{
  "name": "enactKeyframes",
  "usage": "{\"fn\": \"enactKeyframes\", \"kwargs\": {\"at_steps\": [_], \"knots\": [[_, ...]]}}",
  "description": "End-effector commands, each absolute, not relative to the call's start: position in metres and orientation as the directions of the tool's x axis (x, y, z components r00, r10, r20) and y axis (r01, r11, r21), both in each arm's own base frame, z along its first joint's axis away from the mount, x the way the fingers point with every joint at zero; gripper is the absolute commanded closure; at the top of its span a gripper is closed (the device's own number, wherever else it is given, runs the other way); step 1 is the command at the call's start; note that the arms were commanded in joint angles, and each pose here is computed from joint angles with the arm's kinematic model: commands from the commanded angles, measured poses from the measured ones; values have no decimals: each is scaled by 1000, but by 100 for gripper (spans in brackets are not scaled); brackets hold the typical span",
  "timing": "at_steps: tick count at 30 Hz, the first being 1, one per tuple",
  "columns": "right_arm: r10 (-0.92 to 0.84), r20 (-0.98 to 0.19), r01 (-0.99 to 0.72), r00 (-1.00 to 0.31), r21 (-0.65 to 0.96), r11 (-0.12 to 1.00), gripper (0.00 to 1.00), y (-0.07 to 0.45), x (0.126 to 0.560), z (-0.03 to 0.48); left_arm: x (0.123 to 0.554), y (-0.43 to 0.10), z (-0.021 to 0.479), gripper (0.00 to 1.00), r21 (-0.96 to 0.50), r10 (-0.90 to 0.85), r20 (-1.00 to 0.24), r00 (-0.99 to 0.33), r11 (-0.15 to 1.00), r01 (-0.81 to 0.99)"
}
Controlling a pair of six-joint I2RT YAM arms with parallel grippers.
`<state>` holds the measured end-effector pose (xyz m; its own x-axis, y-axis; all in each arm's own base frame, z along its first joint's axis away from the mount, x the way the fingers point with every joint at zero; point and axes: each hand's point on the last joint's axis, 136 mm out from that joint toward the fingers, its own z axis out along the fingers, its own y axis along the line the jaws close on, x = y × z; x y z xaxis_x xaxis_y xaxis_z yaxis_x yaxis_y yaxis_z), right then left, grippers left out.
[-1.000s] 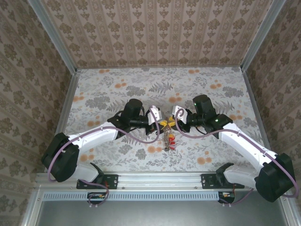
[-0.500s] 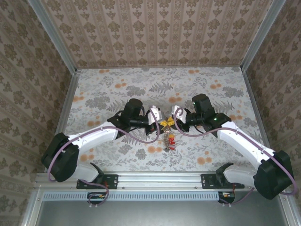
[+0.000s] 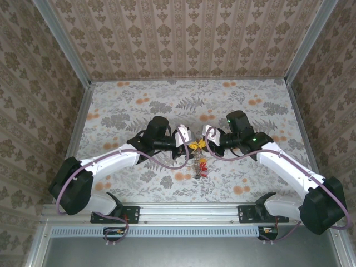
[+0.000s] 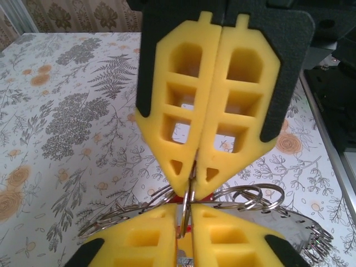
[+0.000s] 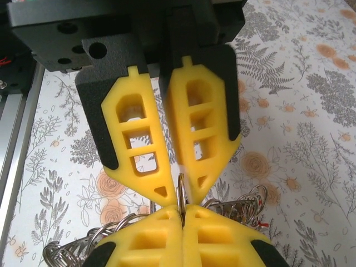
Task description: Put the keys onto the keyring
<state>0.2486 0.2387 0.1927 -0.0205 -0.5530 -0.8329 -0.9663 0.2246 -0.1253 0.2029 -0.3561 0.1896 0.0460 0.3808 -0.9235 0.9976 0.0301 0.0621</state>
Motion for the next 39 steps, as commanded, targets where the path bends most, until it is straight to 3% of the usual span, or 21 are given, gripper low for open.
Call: {"fn": "enactKeyframes", "kwargs": {"at_steps": [1, 13, 24, 28, 36, 39], "knots": [[-557, -830, -966, 14, -155, 206, 100, 239, 248, 208, 210, -362, 215, 81, 144, 347, -930, 120, 45, 989], [-574, -818, -962, 20, -173, 212, 100, 240, 248, 212, 209, -362, 211, 75, 168, 399, -905, 150, 11, 986], [-543, -839, -960, 38, -181, 212, 100, 244, 248, 217, 207, -367, 207, 76, 148, 404, -904, 141, -13, 989], [-532, -845, -960, 49, -187, 210, 100, 245, 247, 219, 208, -368, 205, 80, 147, 407, -902, 141, -16, 989], [-495, -867, -957, 65, -195, 215, 100, 246, 244, 224, 203, -371, 206, 100, 133, 390, -910, 140, -46, 990], [-489, -870, -949, 67, -206, 237, 98, 243, 245, 222, 203, -371, 208, 100, 131, 376, -917, 136, -41, 991]]}}
